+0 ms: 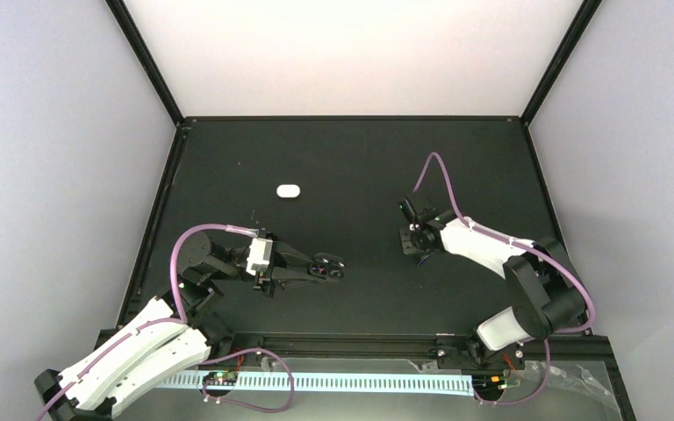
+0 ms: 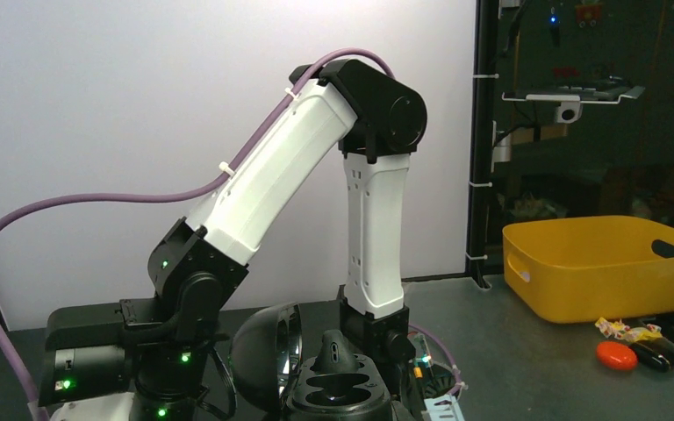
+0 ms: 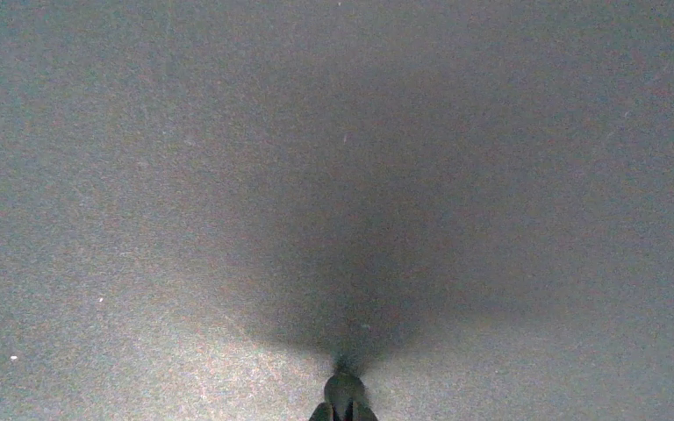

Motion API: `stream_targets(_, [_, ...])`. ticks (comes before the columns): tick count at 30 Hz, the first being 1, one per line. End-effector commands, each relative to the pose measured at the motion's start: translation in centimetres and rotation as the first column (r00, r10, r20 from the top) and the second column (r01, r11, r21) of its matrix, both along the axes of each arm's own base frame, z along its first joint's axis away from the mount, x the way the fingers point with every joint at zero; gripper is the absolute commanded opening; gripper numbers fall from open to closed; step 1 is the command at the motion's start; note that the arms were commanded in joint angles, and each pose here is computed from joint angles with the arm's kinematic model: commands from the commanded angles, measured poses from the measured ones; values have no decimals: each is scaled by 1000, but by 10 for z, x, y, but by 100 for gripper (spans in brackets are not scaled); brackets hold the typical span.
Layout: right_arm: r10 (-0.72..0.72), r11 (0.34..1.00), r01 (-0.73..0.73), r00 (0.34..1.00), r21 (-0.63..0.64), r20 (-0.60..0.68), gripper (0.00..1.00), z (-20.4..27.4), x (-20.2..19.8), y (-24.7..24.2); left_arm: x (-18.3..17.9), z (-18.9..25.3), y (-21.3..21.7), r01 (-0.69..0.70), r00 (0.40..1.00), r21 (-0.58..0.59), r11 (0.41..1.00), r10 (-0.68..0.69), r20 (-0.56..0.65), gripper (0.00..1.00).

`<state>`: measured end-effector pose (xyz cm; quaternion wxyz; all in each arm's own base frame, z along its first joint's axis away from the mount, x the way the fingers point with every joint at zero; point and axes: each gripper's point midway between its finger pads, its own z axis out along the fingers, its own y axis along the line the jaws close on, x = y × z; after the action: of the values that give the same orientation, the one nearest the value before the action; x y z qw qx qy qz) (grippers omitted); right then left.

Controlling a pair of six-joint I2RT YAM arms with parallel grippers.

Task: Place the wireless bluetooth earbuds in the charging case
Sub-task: Pick up the earbud from the center of the board.

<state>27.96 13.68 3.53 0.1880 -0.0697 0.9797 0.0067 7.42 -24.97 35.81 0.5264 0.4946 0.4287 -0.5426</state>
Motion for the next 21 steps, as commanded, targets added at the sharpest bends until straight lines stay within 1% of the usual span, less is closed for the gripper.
stream_targets(1, [-14,1000,15,999,-5,38,2,10,1,-4,-5,19,2,8,999,-33,999,-7,43,2])
stream_targets(3, [-19,1000,19,999,0,46,1,12,2,-3,-5,19,3,7,999,-34,999,-5,45,2])
stream_targets(8, [-31,999,28,995,35,90,1,27,6,-1,-5,19,3,5,999,-34,999,-3,46,2])
stream_targets(10, [-25,996,14,992,91,123,1,41,7,7,-5,18,3,5,999,-33,999,-3,46,2])
stream_targets(13, [-7,972,-43,977,229,213,1,80,12,26,-6,20,4,1,999,-39,999,1,53,1])
stream_targets(15, [9,936,-111,956,333,293,1,116,14,42,-6,20,4,-2,999,-39,999,4,54,1])
stream_targets(17, [21,884,-194,926,426,377,1,155,14,58,-5,20,4,-2,999,-39,999,4,53,1])
stream_targets(19, [23,818,-294,875,494,483,1,201,13,71,-7,21,4,8,999,-39,999,-6,54,2])
stream_targets(21, [28,758,-396,813,518,581,1,245,5,81,-8,21,6,5,998,-42,999,-2,62,1])
